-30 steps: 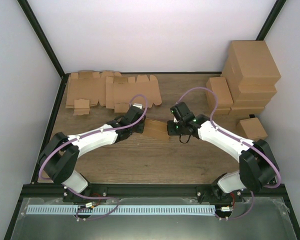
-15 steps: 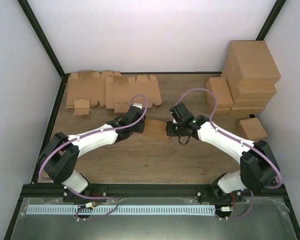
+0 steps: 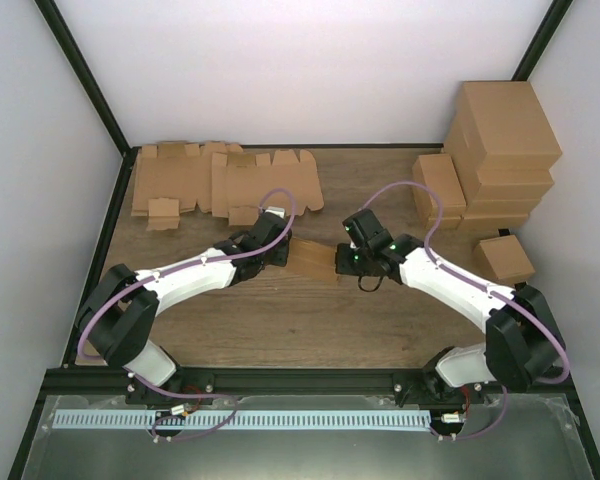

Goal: Fold the paper box

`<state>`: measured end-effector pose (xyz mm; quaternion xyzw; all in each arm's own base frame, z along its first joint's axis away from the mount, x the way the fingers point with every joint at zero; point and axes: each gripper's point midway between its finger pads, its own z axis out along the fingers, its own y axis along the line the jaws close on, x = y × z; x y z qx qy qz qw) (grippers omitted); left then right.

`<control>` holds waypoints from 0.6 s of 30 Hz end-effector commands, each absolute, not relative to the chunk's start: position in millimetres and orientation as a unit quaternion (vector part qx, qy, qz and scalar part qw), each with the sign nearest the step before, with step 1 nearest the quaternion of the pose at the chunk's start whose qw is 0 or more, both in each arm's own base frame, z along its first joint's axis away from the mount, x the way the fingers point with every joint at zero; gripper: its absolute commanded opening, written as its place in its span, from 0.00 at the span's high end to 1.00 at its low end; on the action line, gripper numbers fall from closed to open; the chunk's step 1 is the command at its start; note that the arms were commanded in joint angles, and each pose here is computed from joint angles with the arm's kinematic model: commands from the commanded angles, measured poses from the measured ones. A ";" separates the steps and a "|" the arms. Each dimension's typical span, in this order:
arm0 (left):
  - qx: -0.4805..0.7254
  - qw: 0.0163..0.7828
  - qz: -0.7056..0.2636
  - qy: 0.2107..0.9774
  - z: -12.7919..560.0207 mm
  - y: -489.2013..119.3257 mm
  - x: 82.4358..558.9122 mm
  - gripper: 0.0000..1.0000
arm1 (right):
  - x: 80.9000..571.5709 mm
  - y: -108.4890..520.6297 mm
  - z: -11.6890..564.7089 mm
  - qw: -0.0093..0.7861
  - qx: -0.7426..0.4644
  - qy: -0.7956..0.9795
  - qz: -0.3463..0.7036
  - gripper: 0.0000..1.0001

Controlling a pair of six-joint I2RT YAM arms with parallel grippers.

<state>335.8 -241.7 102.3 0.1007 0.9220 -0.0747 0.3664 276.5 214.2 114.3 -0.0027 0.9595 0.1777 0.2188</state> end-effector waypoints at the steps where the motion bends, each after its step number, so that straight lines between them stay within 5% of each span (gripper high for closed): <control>1: 0.125 0.301 -0.053 0.944 68.1 -235.5 313.6 0.82 | 277.0 223.0 136.4 0.235 0.015 0.943 0.234 0.99; 12: 0.124 0.301 -0.051 0.944 68.2 -235.4 314.3 0.83 | 267.7 199.5 113.4 0.220 0.013 0.960 0.171 0.99; 18: 0.126 0.300 -0.051 0.944 68.6 -236.2 314.5 0.83 | 266.9 190.1 115.6 0.228 0.011 0.962 0.150 0.89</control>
